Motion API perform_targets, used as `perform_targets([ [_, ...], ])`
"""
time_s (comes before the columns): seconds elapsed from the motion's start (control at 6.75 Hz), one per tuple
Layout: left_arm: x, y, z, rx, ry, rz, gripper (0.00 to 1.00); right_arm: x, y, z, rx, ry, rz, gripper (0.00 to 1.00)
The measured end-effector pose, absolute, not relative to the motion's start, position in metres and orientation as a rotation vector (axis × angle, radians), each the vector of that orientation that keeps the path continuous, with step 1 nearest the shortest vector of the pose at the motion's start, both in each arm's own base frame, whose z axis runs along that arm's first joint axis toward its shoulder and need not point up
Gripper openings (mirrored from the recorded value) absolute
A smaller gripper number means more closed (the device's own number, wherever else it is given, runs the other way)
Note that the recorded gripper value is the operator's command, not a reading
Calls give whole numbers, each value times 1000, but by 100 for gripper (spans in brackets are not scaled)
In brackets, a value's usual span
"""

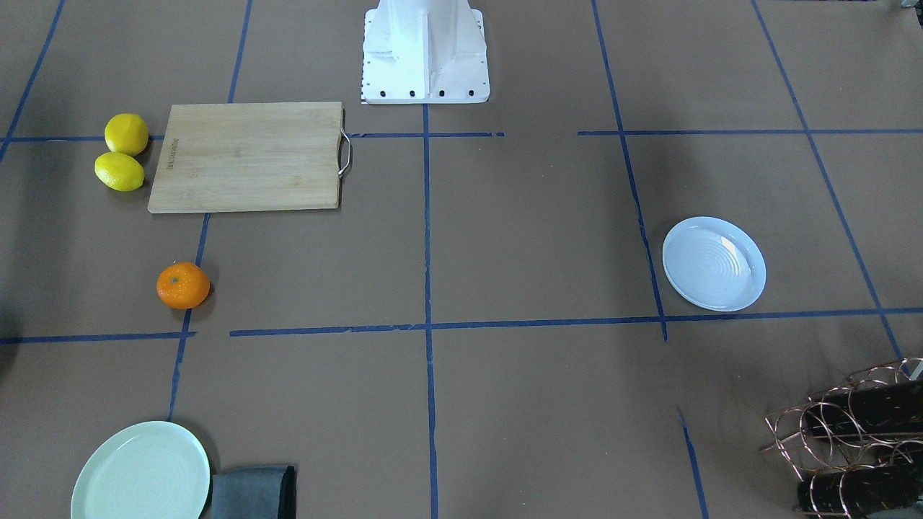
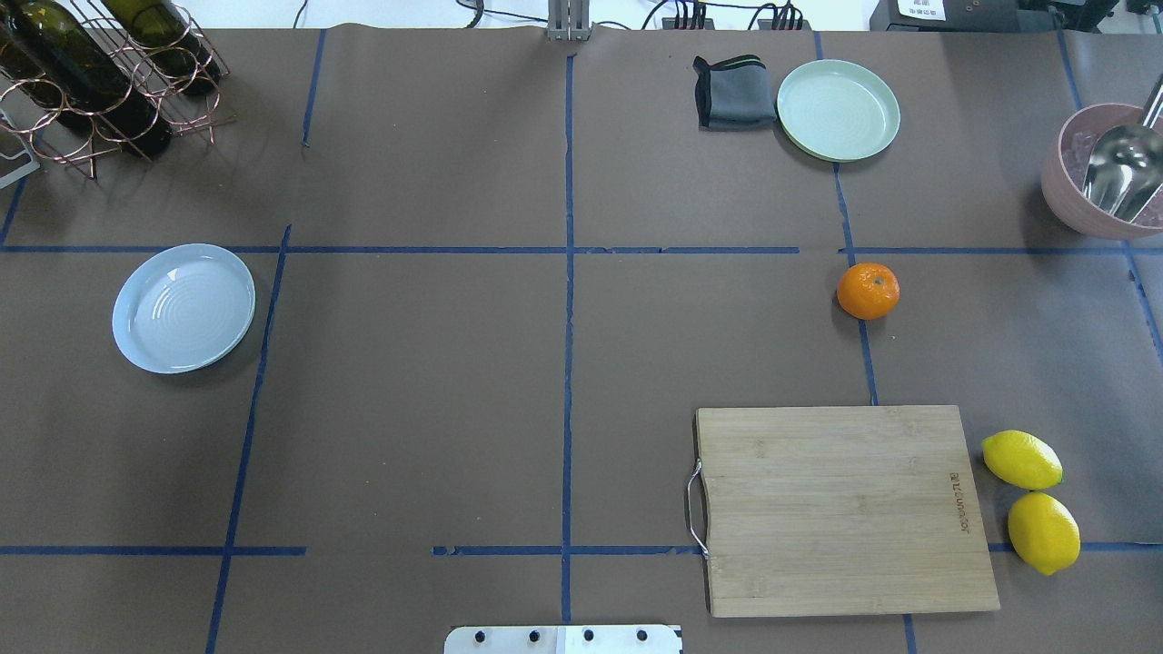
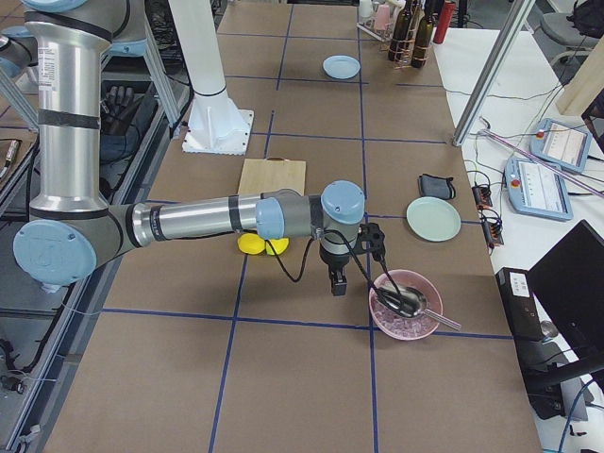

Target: Pick orange to plate

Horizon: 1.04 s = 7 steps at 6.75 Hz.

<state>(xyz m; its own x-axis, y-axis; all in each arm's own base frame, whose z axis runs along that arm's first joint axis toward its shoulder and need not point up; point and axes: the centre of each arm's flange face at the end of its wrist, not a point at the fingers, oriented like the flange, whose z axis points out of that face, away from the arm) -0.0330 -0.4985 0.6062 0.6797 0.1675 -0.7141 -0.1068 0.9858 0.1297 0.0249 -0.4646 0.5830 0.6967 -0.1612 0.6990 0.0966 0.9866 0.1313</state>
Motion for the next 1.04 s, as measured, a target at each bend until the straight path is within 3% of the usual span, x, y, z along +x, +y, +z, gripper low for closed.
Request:
perform_targets([
  [1.04, -32, -494, 563, 171, 804, 206, 100, 29, -462, 584, 87, -788, -131, 100],
])
